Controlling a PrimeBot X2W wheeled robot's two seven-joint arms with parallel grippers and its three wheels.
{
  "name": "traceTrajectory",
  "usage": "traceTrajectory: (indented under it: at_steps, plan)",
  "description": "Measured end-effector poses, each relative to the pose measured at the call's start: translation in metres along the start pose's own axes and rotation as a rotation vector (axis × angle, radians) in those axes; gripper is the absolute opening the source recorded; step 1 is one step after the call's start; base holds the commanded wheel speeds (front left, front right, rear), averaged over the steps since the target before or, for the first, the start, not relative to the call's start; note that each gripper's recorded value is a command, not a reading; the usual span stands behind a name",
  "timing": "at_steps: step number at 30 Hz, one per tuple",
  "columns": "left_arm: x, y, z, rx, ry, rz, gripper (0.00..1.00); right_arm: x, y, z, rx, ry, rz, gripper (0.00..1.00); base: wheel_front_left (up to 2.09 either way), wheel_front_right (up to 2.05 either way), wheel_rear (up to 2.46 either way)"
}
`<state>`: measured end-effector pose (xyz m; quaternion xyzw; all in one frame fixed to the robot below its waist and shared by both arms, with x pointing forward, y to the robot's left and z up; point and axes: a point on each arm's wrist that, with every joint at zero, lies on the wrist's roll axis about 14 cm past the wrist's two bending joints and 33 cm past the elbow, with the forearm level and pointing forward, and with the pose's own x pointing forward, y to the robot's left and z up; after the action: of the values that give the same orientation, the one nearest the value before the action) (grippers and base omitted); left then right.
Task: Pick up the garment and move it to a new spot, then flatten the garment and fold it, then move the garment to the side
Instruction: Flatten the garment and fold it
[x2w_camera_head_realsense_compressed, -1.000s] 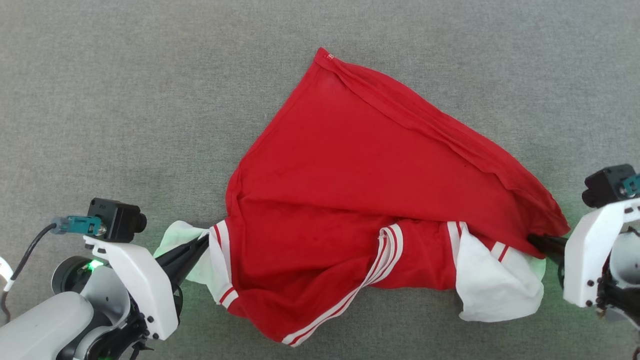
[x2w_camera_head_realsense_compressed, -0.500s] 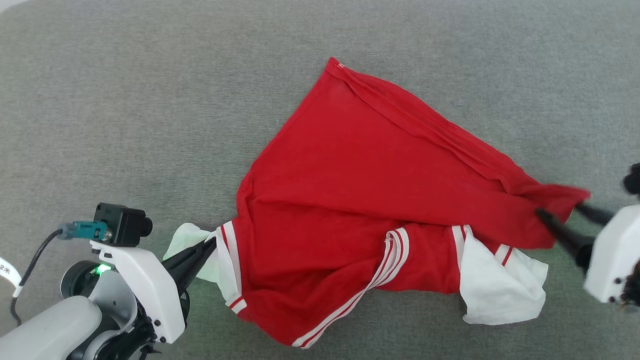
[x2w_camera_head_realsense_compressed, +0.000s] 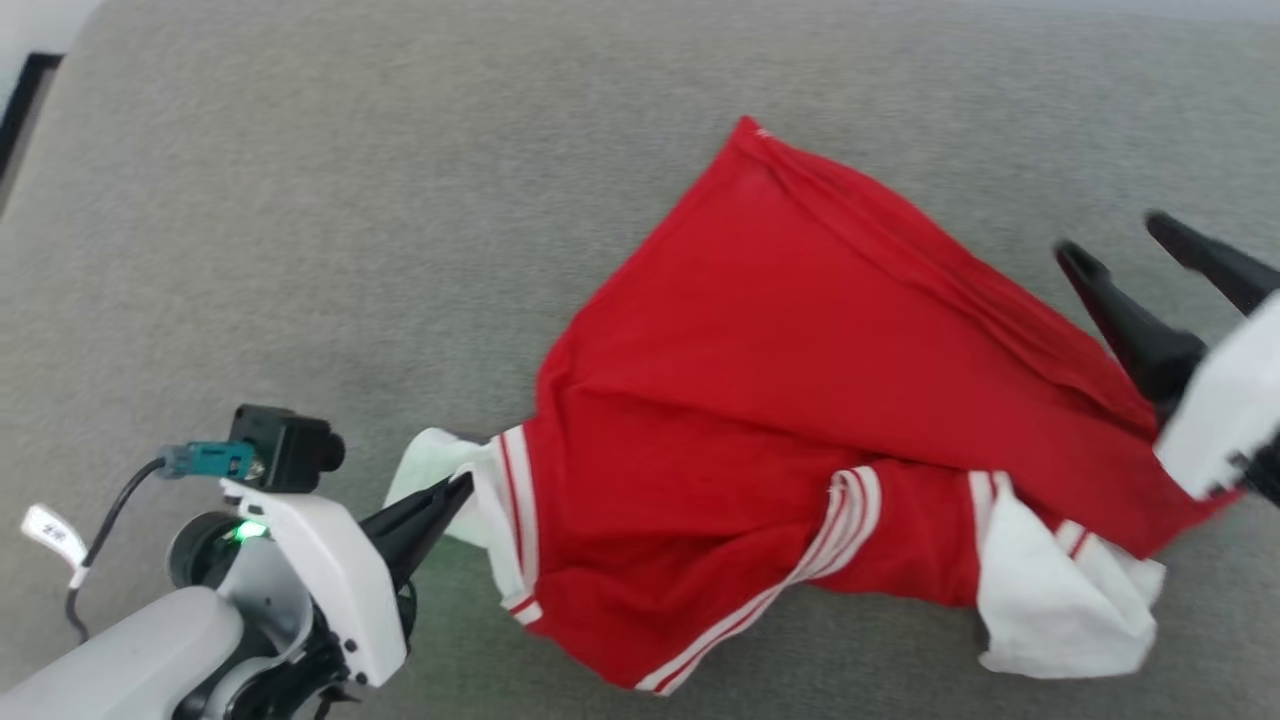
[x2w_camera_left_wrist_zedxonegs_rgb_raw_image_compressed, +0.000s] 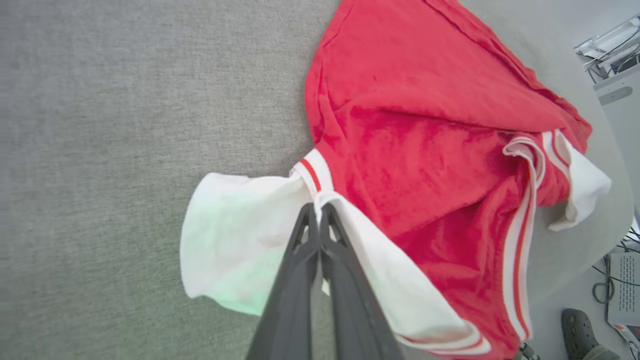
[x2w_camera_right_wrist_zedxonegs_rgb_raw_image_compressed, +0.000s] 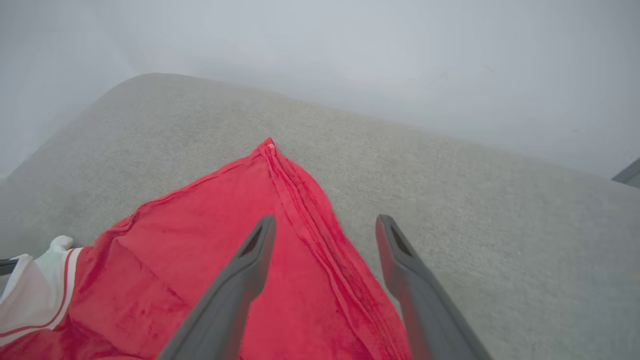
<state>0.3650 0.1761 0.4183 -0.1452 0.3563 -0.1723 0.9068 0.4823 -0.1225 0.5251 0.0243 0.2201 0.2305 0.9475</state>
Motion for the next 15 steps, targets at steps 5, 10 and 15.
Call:
traceTrajectory:
  at_steps: [5, 10, 15]
  plan:
    - [-0.003, 0.003, 0.0, 0.002, -0.012, 0.007, 0.0, 0.043, 0.025, 0.015, -0.058, -0.011, 0.094, 1.0, 0.0, 0.0, 0.0]
    - [-0.005, 0.006, -0.005, -0.014, -0.016, 0.018, 0.0, 0.088, 0.045, 0.021, -0.1, 0.019, 0.172, 1.0, 0.0, 0.0, 0.0]
    - [-0.005, 0.01, -0.006, -0.026, -0.026, 0.027, 0.0, 0.132, 0.055, 0.006, -0.143, 0.126, 0.212, 1.0, 0.0, 0.0, 0.0]
